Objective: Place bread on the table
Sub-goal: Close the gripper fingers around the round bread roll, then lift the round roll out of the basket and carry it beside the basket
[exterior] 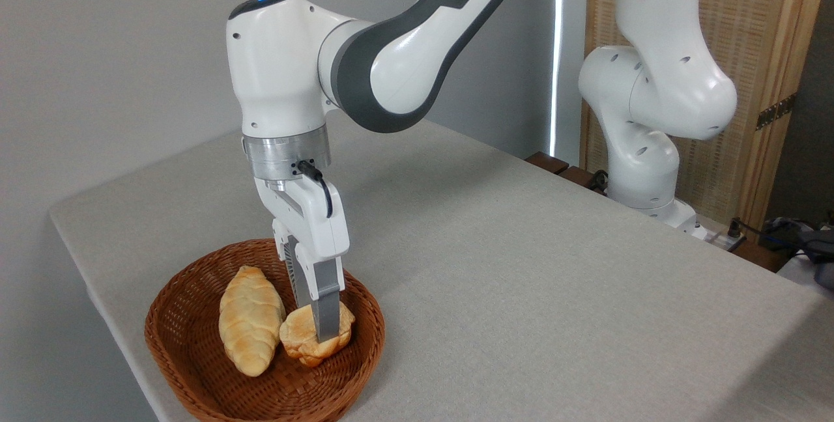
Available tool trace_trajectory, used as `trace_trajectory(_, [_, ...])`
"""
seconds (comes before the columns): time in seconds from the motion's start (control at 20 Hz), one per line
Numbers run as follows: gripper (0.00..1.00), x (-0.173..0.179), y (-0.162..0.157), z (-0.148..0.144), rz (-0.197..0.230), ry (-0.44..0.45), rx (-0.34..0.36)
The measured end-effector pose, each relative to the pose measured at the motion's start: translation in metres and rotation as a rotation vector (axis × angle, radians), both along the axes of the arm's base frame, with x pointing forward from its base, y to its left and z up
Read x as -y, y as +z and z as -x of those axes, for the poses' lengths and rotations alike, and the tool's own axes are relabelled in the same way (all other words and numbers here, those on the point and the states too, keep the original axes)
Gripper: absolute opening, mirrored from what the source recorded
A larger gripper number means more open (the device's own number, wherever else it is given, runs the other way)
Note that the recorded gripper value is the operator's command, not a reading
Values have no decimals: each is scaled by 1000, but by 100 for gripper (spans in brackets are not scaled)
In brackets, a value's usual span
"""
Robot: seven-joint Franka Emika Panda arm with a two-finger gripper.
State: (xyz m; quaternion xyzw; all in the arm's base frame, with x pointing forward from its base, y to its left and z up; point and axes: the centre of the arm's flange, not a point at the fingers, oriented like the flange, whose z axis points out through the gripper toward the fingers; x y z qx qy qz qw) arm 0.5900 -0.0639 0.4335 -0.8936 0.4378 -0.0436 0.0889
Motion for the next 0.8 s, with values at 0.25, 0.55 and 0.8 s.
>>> trace_trajectory(0.25, [46,-3,3,-1,0,6,6])
trace_trajectory(0.55, [50,-4,54,-8,39,29,100])
trace_trajectory(0.8, [51,-8,83,16,57,65,41])
